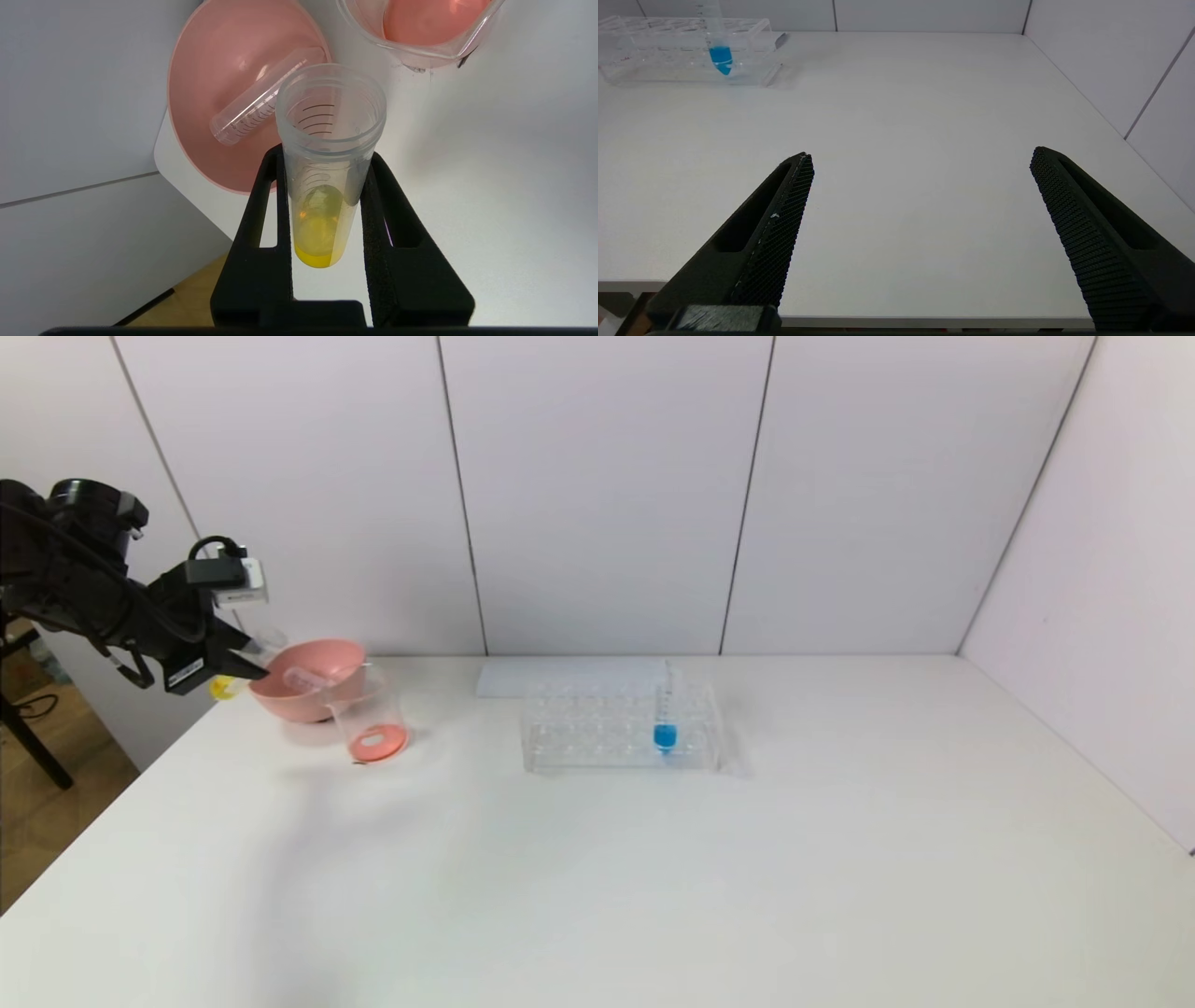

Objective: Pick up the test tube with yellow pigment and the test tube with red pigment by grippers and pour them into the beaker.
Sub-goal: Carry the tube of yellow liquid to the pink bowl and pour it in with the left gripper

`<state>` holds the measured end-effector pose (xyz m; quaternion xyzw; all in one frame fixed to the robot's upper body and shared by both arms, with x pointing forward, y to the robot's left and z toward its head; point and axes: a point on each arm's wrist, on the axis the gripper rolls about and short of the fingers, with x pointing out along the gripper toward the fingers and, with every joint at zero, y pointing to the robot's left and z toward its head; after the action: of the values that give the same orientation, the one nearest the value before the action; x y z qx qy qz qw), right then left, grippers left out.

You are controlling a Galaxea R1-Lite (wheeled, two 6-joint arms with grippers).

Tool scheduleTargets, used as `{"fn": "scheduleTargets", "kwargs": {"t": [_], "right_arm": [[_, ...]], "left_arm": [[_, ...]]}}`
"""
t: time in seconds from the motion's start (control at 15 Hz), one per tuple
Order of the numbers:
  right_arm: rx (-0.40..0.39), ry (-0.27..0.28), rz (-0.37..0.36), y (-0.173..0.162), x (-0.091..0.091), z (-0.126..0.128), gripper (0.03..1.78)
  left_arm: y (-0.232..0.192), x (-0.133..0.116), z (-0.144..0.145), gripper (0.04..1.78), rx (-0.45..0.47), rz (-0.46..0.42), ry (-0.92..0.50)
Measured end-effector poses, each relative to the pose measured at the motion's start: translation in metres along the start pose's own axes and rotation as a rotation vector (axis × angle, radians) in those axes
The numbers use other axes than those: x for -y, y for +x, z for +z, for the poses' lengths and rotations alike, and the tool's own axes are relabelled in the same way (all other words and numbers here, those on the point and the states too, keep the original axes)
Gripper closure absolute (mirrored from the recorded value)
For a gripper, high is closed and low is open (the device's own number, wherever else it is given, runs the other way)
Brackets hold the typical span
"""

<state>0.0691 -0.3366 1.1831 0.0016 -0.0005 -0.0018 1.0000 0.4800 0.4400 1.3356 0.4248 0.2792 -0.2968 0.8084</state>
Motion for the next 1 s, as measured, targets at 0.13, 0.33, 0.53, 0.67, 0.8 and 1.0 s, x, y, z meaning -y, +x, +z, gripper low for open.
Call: {"fn": "scheduleTargets", "kwargs": {"t": [0.13, 0.33, 0.53, 0.67, 0.8, 1.0], "right_arm": [[0.000, 0.000, 0.000, 0.000, 0.000, 0.000, 0.11], [0.000, 0.000, 0.000, 0.000, 0.000, 0.000, 0.11], [0.000, 0.000, 0.000, 0.000, 0.000, 0.000, 0.11], [0.000, 0.000, 0.000, 0.000, 0.000, 0.000, 0.11], [0.000, 0.000, 0.000, 0.000, 0.000, 0.000, 0.11], [0.000, 0.000, 0.000, 0.000, 0.000, 0.000, 0.11]], "left_arm": [[0.003, -0.001, 0.000, 1.38, -0.004, 0.004, 0.053], [0.004, -0.001, 0.002, 1.38, -0.002, 0.003, 0.093], [0.006, 0.001, 0.006, 1.38, 0.005, -0.002, 0.113], [0.007, 0.000, 0.009, 1.38, 0.009, 0.004, 0.147], [0.008, 0.000, 0.012, 1.38, 0.008, 0.011, 0.164], [0.008, 0.001, 0.016, 1.38, -0.010, 0.014, 0.182]]}}
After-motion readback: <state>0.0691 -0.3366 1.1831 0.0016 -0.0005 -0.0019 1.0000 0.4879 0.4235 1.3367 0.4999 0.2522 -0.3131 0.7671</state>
